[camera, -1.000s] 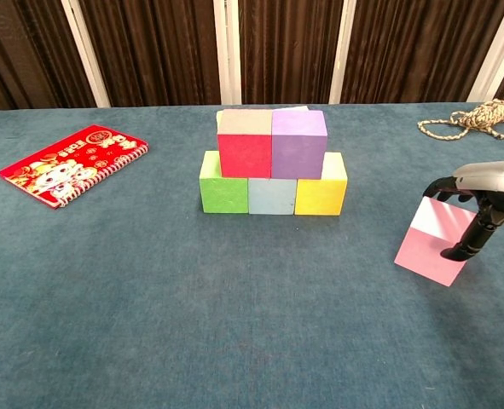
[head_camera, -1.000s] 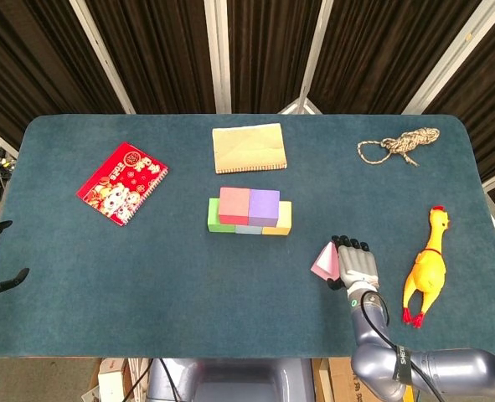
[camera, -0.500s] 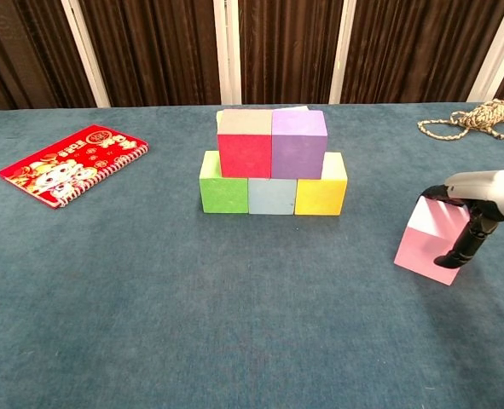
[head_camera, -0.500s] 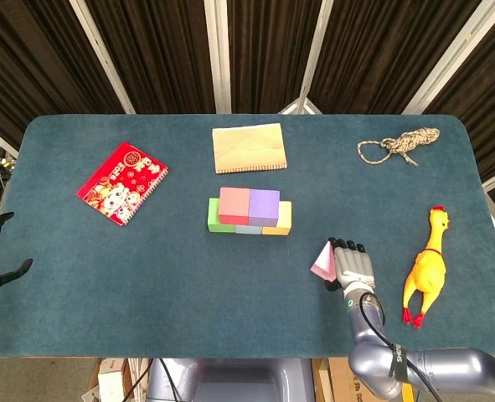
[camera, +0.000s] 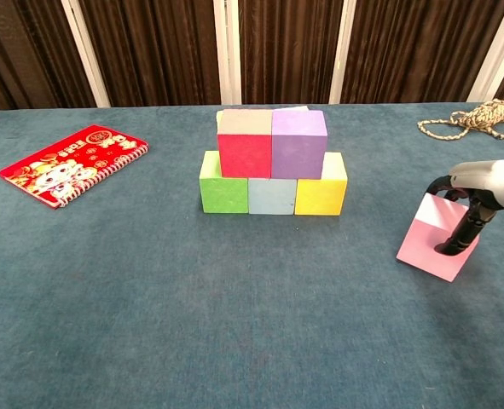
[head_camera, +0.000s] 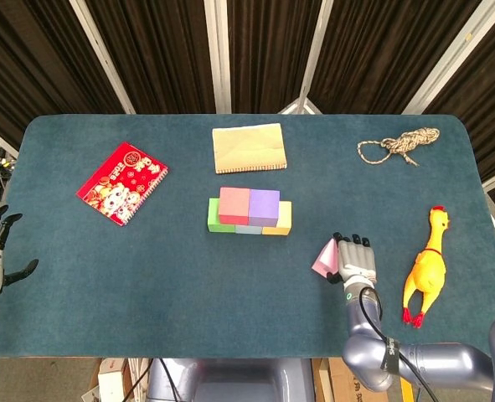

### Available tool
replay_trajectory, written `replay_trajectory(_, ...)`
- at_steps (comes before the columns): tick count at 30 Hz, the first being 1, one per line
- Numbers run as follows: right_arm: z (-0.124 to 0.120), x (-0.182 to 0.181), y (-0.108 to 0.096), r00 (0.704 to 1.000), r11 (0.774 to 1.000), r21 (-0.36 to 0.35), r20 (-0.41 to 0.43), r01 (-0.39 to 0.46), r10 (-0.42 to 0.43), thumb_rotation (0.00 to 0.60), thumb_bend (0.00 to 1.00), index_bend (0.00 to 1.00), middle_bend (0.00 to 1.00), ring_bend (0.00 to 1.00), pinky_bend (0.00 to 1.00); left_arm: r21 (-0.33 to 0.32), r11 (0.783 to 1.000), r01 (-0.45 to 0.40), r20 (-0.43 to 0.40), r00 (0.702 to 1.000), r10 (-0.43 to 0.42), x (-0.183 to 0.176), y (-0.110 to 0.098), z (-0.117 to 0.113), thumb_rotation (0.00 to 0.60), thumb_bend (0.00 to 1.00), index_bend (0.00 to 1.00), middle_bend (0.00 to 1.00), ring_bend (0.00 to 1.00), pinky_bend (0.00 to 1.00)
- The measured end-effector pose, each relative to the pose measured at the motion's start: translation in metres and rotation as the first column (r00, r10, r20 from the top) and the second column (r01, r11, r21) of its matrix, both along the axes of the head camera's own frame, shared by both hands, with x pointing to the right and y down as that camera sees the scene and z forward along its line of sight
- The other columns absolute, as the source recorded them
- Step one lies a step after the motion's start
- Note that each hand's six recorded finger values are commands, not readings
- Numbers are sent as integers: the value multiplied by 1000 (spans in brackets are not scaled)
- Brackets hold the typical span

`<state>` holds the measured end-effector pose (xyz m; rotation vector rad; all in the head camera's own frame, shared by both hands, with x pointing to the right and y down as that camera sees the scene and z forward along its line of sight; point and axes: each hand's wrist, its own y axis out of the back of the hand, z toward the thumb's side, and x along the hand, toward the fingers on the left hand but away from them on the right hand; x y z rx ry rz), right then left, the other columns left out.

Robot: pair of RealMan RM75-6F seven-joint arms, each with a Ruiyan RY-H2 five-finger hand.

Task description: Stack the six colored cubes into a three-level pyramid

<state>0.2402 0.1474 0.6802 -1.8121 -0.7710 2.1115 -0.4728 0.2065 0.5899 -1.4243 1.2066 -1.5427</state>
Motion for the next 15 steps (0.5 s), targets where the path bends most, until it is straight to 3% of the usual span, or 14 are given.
replay_trajectory(15,-8,-4,3,1000,1000,-16,-11,10,-10,600,338,136,218,1,0,-11,1000,2,-2,1000,-2,0,1,3,600,221,205,70,0,55)
